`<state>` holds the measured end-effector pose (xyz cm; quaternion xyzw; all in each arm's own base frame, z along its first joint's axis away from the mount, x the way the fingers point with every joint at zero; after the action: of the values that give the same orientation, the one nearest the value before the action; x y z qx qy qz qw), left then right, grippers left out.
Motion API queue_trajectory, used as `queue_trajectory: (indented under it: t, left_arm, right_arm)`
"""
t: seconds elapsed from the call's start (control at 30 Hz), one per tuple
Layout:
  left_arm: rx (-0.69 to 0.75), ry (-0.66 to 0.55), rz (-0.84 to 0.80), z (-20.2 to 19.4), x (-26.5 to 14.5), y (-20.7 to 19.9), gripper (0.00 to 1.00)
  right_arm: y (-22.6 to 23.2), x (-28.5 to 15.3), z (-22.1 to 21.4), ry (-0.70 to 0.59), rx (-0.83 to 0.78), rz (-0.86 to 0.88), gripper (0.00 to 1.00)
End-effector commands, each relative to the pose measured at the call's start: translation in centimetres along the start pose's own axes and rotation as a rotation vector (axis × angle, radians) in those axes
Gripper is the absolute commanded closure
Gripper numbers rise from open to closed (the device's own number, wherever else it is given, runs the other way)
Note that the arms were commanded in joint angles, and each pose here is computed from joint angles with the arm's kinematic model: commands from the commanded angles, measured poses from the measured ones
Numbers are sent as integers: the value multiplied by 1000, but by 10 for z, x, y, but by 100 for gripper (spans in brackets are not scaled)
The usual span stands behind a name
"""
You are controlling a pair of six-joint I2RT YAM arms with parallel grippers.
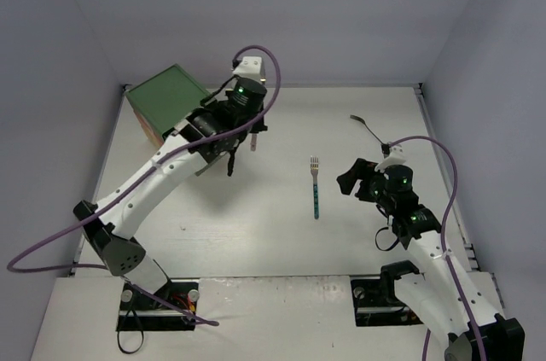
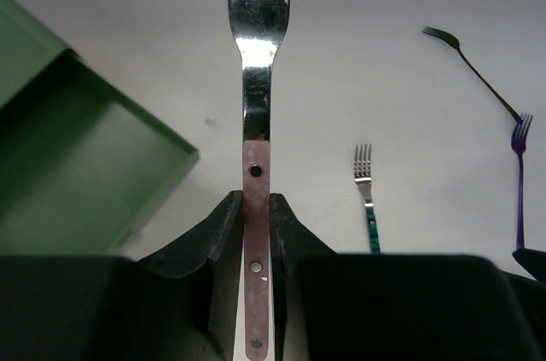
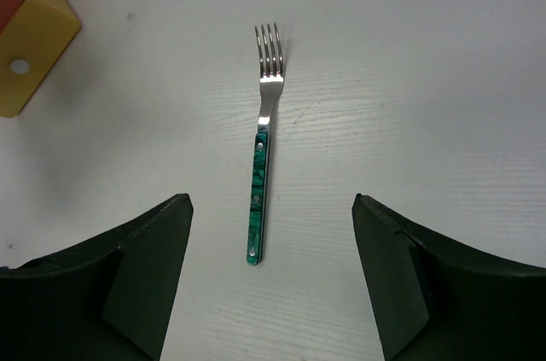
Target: Sort the eating utensils into containers
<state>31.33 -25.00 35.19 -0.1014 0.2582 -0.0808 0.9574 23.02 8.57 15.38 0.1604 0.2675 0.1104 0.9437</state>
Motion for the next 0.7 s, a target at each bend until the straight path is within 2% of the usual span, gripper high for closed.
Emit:
queue_trajectory:
  t: [0.0,0.27,0.67]
  left_arm:
    - [-11,-43,142,23,-10,66,100]
    - [33,15,272,15,5,130,100]
    - [186,95,268,-18,23,152,100]
  right_arm:
    - [5,0,12,-43,6,23,27]
    - [7,0,10,-30,4,40,27]
    - [7,3,5,-4,5,48,27]
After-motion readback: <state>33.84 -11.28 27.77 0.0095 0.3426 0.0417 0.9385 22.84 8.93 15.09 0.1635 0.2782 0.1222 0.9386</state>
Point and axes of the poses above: each gripper's point midway between its finger pads, its own x axis out along the fingers, its own y axis along the line the jaws close on, z = x × y, the point moved 4 cm from there along -x, back along the fingers, and after that the axes turned 6 degrees about -x, right-handed, at the moved point
